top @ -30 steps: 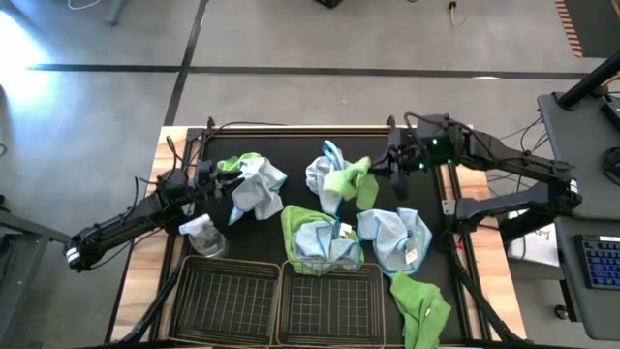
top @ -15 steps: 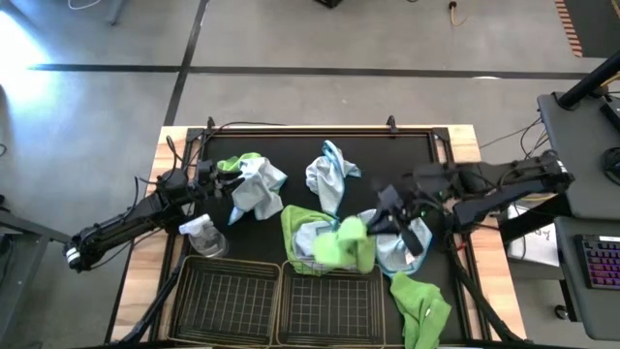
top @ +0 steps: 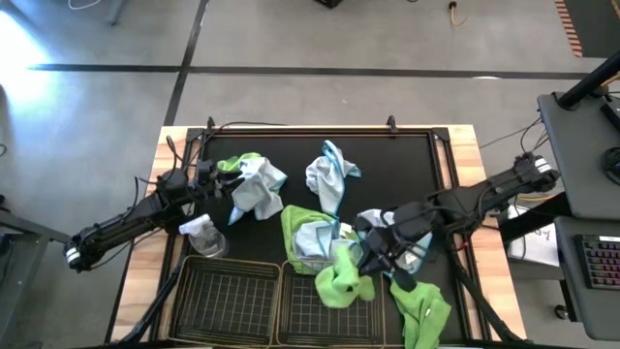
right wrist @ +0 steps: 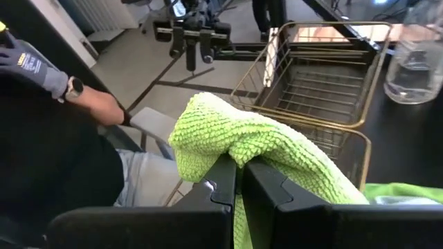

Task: Sort microfiber towel by color & place in baskets
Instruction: Put the top right green towel into the right wire basket

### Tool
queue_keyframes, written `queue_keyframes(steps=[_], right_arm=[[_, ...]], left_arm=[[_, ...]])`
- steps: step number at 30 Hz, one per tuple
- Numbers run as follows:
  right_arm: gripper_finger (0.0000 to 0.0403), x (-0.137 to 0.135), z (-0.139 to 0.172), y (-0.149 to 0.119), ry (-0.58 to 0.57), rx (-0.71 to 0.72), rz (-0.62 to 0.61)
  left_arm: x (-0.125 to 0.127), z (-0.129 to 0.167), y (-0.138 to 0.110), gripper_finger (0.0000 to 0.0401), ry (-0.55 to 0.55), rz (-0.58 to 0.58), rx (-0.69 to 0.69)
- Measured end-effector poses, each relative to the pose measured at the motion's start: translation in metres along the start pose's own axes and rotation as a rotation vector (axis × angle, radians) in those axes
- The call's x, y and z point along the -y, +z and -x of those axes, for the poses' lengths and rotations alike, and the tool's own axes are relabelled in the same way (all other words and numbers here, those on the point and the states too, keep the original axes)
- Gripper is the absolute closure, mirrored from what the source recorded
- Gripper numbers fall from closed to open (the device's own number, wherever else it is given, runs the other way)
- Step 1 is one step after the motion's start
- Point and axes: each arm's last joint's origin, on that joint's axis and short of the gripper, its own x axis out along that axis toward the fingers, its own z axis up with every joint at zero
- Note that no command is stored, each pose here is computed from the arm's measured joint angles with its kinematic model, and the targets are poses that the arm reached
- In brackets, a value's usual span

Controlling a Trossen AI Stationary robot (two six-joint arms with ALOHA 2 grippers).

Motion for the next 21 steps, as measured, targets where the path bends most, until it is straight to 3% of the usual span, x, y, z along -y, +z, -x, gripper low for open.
queue_keyframes(steps=[16,21], right_arm=[[0.0394,-0.035,-0.023,0.041,0.100,0.064,0.118],[0.0394,-0.028,-0.029,0.031,-0.026,-0.001,0.093]], left_arm=[[0.000,0.000,0.000,0.0262,0.000,0.000,0.000],[0.000,0.000,0.000,0.0262,0.000,0.000,0.000]])
